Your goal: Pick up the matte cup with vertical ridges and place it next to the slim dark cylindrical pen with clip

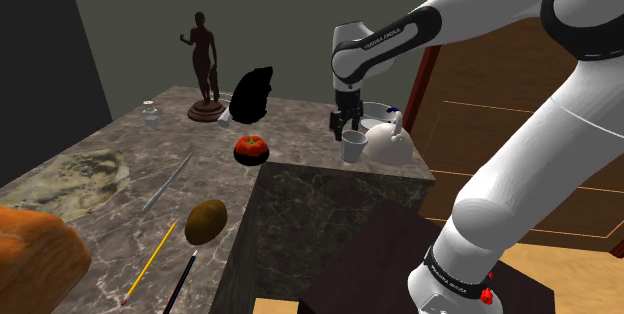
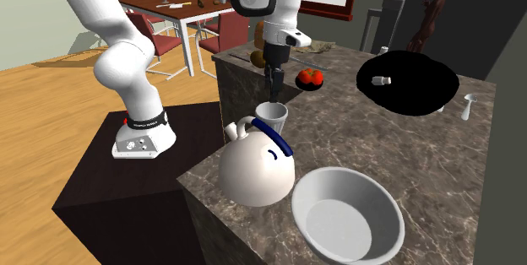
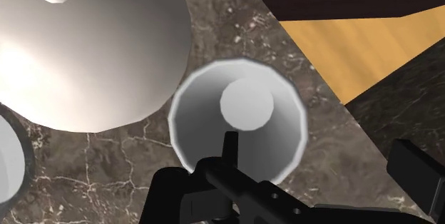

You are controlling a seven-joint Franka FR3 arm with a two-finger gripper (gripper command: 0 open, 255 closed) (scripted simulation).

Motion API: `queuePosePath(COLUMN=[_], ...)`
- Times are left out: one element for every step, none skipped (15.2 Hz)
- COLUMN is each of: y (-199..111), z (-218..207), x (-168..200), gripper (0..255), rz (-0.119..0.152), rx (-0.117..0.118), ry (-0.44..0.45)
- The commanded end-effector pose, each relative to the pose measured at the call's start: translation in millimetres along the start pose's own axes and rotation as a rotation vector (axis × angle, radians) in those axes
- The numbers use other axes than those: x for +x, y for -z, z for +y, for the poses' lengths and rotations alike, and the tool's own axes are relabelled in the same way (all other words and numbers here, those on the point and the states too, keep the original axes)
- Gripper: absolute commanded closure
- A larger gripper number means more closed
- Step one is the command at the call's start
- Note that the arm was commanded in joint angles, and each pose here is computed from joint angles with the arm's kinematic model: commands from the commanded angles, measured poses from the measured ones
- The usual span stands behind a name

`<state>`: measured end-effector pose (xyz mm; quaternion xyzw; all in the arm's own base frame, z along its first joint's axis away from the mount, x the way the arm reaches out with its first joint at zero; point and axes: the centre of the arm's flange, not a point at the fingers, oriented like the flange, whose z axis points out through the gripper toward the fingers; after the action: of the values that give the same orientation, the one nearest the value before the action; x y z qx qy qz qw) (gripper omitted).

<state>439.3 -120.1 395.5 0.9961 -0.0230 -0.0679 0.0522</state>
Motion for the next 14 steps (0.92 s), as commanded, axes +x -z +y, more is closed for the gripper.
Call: queuePosePath(y=[-10.7,-16.0,-21.2,-24.3,-24.3,-24.3,-24.3,-24.3,-24.3,-24.3,-24.2,-24.2,-24.2,-24.2], z=[0.6,0.6,0.6,0.6,0.6,0.6,0.6,0.6,0.6,0.6,0.6,0.6,0.6,0.6], x=[0.3,0.4,0.4,0.4,0.3,0.4,0.4,0.4,0.4,0.4,0.4,0.4,0.4,0.4], gripper=[0,0,0,0,0,0,0,0,0,0,0,255,255,255], rz=[0.001,0.001,0.001,0.001,0.001,0.001,0.001,0.001,0.001,0.001,0.001,0.001,0.001,0.001], rx=[-0.001,-0.001,-0.001,-0.001,-0.001,-0.001,-0.001,-0.001,-0.001,-0.001,-0.001,-0.001,-0.001,-0.001], ry=[0.000,0.000,0.000,0.000,0.000,0.000,0.000,0.000,0.000,0.000,0.000,0.000,0.000,0.000])
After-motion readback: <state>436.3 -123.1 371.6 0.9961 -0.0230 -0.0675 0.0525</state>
